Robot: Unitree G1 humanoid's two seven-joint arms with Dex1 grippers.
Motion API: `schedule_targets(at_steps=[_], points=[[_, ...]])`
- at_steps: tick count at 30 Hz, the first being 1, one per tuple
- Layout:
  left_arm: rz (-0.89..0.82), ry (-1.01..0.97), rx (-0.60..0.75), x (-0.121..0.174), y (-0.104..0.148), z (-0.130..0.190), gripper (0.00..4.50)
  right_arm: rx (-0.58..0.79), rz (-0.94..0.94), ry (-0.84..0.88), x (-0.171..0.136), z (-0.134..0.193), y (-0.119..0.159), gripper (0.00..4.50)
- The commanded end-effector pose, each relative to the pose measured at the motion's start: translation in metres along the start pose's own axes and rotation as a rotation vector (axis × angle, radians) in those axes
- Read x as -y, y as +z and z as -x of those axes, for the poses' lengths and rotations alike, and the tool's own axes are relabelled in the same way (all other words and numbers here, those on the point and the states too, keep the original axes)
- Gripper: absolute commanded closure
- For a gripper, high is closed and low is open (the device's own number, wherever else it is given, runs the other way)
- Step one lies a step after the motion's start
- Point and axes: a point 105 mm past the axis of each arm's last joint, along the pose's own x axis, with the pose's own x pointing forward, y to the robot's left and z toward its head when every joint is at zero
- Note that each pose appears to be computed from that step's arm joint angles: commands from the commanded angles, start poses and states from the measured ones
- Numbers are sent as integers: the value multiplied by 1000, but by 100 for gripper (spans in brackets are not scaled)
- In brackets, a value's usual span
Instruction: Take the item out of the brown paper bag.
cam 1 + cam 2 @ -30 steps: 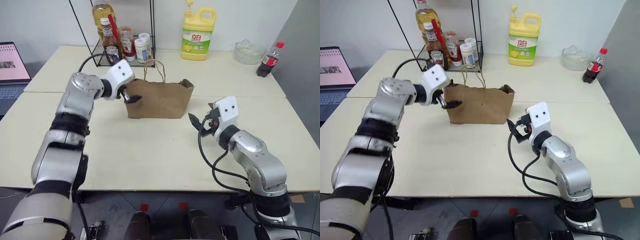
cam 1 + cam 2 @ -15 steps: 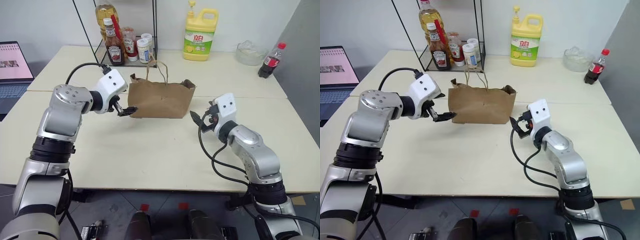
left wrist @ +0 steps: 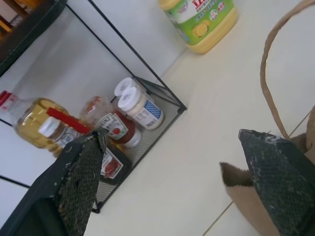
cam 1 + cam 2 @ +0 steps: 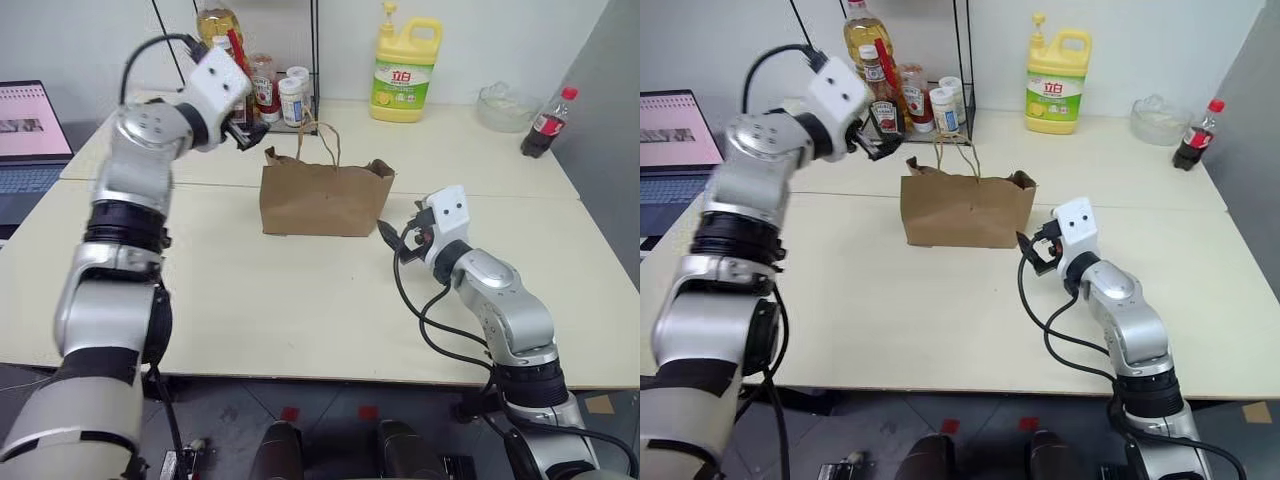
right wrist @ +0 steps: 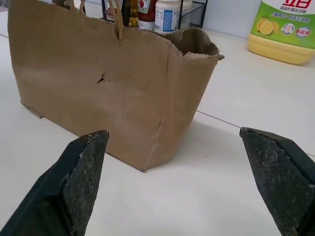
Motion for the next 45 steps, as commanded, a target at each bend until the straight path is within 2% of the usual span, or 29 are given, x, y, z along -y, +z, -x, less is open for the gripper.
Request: schedule_targets(at_steps=[1,5,8,14,19,28,40,45], points=[[-49,78,27,-8,11,-8,0,67,24,-33,4,4,17,2],[-66,48,-9,7,8,-20,0,74,20,-39,1,6,20,2],[-63,-63,-46,24,4,-25,0,74,21,-51,2,7,20,2],[-20,-283,-121,43,-14,-15,0,70,11,-65,2,7,18,2],[1,-436,-100,59,-15,-6,0,73,7,-59,0,5,19,2],[-33,-700,-96,88,-17,37,0,63,-11,-37,-1,-1,16,2],[29,-779,-131,128,-15,94,0,33,19,-42,12,0,8,2],[-32,-876,-123,147,-11,122,0,28,19,-35,11,-1,6,2]])
